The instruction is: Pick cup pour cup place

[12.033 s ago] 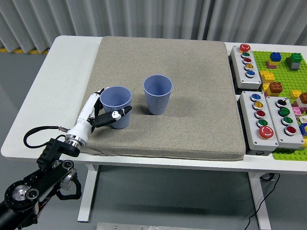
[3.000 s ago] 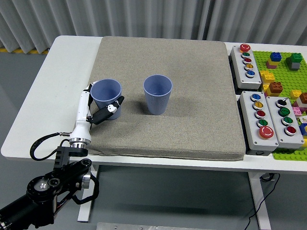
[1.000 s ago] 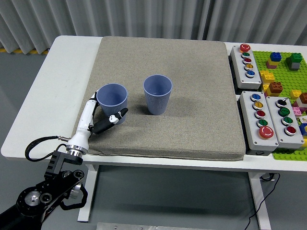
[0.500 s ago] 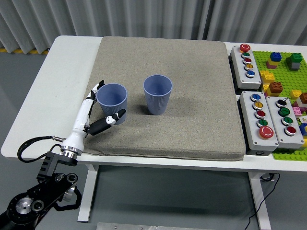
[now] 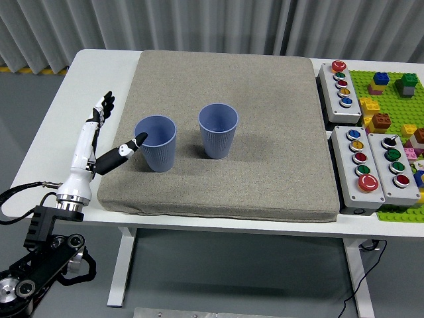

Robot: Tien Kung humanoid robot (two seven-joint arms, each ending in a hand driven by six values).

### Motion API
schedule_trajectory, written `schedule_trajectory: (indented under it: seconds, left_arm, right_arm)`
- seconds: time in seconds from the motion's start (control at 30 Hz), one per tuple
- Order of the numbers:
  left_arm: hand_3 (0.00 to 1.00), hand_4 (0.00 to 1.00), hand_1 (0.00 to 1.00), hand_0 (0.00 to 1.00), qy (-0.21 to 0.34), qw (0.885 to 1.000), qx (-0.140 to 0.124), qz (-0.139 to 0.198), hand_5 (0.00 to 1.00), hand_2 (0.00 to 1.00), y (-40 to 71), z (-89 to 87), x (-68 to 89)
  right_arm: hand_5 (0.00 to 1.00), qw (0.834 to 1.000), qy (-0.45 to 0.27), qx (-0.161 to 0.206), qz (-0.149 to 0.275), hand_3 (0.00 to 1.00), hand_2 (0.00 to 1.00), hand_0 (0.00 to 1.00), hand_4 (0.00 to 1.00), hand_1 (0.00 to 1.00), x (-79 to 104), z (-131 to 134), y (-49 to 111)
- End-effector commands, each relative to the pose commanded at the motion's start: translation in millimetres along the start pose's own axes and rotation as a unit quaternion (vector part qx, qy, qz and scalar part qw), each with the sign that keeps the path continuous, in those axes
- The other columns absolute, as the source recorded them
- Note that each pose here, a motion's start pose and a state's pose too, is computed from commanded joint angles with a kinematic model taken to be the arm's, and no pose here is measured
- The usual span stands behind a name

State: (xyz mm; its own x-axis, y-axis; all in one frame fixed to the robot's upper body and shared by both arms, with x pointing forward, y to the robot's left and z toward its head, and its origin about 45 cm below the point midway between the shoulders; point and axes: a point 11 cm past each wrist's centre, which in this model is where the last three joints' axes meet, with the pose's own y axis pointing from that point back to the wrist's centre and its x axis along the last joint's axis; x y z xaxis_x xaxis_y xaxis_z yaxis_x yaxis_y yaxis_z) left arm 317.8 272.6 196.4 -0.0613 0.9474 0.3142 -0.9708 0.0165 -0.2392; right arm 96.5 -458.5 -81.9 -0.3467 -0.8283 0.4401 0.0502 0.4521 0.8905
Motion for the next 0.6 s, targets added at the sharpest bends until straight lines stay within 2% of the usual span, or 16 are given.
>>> schedule_trajectory:
  seconds: [0.1,0.13,0.27,0.3,0.33,0.4,0.5,0.53,0.6]
  left_arm:
    - [0.998,0.969,0.953,0.93,0.037,0.999,-0.014,0.032,0.53,0.998,-11.3,8.3,8.4]
    - [0.967,0.976,0.858,0.858,0.058,0.998,-0.013,0.033,0.595,0.965,-15.9,9.6,9.0]
    - [0.967,0.976,0.858,0.858,0.149,0.988,-0.012,0.026,0.595,0.965,-28.5,10.7,5.5]
    - [0.967,0.976,0.858,0.858,0.177,0.984,0.0,0.024,0.595,0.965,-32.2,7.4,5.4]
    - [0.843,0.846,0.753,0.762,0.201,0.979,0.007,0.016,0.998,0.829,-33.7,5.8,3.8]
    - [0.843,0.846,0.753,0.762,0.249,0.968,0.024,0.005,0.998,0.829,-36.8,1.7,1.1]
    - [0.843,0.846,0.753,0.762,0.326,0.944,0.052,-0.011,0.998,0.829,-37.9,-4.0,-5.7]
    - [0.82,0.811,0.762,0.774,0.345,0.937,0.059,-0.009,0.998,0.83,-37.2,-6.2,-7.3]
    - [0.82,0.811,0.762,0.774,0.379,0.922,0.072,0.0,0.998,0.83,-36.0,-10.3,-8.6]
  right_arm:
    - [0.002,1.0,-0.001,0.0,0.0,0.575,0.508,0.643,0.002,0.6,-0.1,0,0.0]
    - [0.002,1.0,-0.001,0.0,0.0,0.575,0.508,0.643,0.002,0.6,-0.2,0,0.0]
    - [0.002,1.0,-0.001,0.001,0.0,0.575,0.508,0.643,0.002,0.6,0.2,-1,0.0]
    - [0.002,1.0,-0.002,0.002,0.0,0.575,0.508,0.643,0.002,0.6,0.2,-1,0.1]
    - [0.002,1.0,-0.002,0.002,0.0,0.575,0.508,0.643,0.002,0.6,0.2,-1,0.2]
    - [0.002,1.0,-0.003,0.002,0.0,0.575,0.508,0.643,0.002,0.6,0.0,-2,0.3]
    - [0.002,1.0,-0.002,0.002,0.0,0.575,0.508,0.643,0.002,0.6,-0.1,-2,0.3]
    - [0.002,1.0,-0.002,0.002,0.001,0.575,0.508,0.643,0.002,0.599,-0.2,-1,0.3]
    - [0.002,1.0,-0.001,0.001,0.001,0.575,0.508,0.643,0.002,0.599,-0.3,-1,0.2]
